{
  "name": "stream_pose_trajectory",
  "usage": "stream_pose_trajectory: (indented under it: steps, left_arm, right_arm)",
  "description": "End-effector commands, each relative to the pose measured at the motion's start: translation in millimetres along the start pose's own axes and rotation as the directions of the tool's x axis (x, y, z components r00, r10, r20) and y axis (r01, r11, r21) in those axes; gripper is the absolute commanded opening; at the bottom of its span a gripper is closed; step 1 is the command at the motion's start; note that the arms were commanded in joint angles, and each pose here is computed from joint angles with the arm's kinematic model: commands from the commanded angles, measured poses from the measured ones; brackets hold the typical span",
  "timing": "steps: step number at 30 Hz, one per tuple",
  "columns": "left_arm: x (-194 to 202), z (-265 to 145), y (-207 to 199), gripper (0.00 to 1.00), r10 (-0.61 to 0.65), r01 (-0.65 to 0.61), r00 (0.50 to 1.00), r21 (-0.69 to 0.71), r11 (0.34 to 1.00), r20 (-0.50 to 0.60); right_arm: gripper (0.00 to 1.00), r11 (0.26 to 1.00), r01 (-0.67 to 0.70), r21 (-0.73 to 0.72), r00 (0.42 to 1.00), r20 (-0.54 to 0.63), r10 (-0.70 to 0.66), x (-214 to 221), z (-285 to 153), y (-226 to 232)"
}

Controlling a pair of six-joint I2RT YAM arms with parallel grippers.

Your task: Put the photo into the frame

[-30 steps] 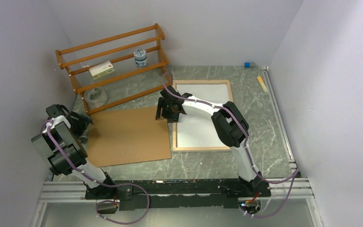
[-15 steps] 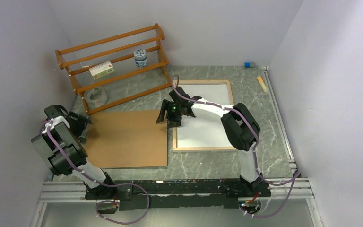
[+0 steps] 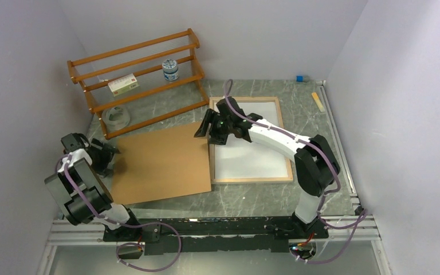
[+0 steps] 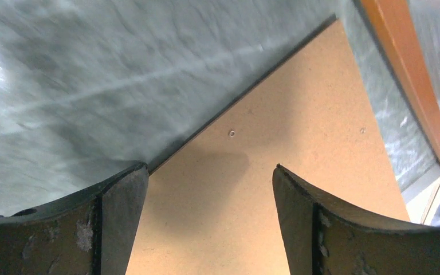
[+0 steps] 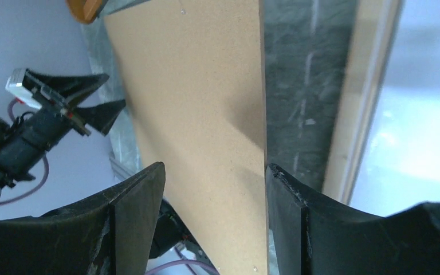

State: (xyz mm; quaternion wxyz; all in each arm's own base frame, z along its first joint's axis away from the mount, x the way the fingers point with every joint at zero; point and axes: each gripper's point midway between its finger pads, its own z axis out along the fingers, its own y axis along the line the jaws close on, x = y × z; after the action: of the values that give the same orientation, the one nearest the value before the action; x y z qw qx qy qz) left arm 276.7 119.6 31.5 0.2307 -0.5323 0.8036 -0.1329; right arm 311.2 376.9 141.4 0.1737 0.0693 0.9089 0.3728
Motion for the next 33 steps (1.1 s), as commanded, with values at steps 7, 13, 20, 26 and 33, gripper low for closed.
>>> stream_pose_trajectory:
  steps: [7, 13, 20, 26, 33]
  left_arm:
    - [131, -23, -25, 0.82, 0.033, 0.006, 0.926, 0.104, 0.995, -0.377]
    - [138, -26, -36, 0.82, 0.128, -0.084, 0.921, 0.134, 0.987, -0.369]
    - [118, -26, -44, 0.82, 0.197, -0.164, 0.925, 0.128, 0.978, -0.324]
    - [107, -25, -51, 0.82, 0.240, -0.210, 0.918, 0.126, 0.970, -0.317]
    - [94, -30, -61, 0.82, 0.290, -0.261, 0.908, 0.134, 0.956, -0.303]
  right_arm:
    - [0.67, 0.999, -0.053, 0.009, 0.993, 0.106, 0.052, -16, -35, -35]
    - [0.67, 0.986, -0.009, 0.168, 0.975, 0.221, -0.029, -40, -56, -81]
    - [0.83, 0.852, 0.064, 0.520, 0.915, 0.311, -0.258, -67, -98, -140]
    - [0.87, 0.755, 0.321, 0.573, 0.817, 0.237, -0.526, -61, -116, -115]
    - [0.86, 0.429, 0.843, 0.323, 0.450, 0.011, -0.893, 44, -85, -41]
